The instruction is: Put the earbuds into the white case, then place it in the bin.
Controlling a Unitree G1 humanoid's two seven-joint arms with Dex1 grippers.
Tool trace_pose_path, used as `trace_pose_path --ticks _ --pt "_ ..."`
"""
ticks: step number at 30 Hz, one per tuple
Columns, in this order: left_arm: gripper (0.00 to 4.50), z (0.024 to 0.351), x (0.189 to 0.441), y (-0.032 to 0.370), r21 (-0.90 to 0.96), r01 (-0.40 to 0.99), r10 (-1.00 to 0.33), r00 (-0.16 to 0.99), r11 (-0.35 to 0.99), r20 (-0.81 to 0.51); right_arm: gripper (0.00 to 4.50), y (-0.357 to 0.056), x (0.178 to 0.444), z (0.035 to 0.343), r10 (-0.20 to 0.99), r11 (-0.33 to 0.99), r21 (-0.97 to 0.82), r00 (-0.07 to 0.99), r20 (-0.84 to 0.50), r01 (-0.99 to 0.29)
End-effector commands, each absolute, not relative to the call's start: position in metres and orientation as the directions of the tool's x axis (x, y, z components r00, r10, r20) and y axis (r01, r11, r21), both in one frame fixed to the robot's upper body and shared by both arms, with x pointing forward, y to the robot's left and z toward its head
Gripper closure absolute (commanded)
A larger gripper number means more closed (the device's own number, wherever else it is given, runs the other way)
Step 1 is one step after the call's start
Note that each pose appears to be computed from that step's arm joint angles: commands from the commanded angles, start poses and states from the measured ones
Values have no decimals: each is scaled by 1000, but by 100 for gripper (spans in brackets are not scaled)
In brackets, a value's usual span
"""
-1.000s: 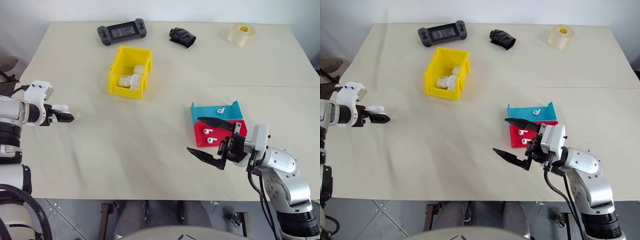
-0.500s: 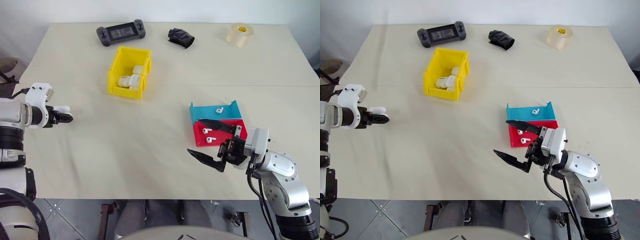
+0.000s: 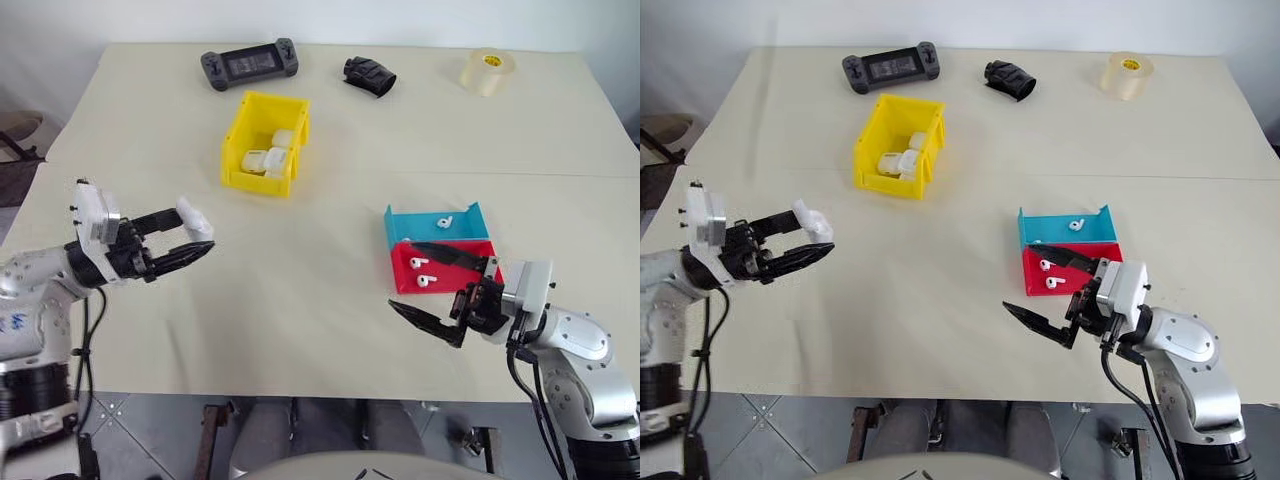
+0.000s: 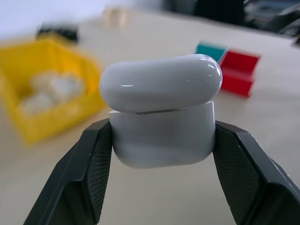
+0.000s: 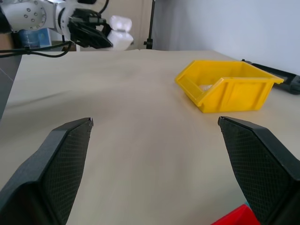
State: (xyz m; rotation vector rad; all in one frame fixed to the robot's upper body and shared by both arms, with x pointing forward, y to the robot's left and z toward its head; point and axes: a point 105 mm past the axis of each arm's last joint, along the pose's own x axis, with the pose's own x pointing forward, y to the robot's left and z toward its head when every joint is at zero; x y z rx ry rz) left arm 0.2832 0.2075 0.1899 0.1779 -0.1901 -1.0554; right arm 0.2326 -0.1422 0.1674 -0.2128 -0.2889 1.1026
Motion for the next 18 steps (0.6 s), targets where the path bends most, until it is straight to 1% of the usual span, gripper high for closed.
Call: trace_pose_path --ticks 1,5,6,11,14,16,18 --pt "167 197 272 185 316 850 -906 409 423 112 0 -150 230 176 892 451 -342 432 135 -824" --pt "167 183 255 151 287 890 -933 315 354 174 0 -157 228 178 881 469 -349 457 123 -811" --pt "167 181 252 145 269 897 -933 309 350 183 0 -159 227 178 878 474 -352 464 119 -807" --pt "167 178 240 106 283 916 -939 209 286 272 0 -171 223 179 860 499 -359 502 91 -789" --pt "167 188 234 81 306 928 -935 101 212 341 0 -180 218 181 847 513 -364 528 65 -778" --pt "167 189 226 73 360 923 -941 4 134 339 0 -186 215 181 841 516 -367 540 44 -774" --pt "167 182 221 70 414 909 -952 -80 52 295 0 -192 213 182 834 517 -373 551 17 -771"
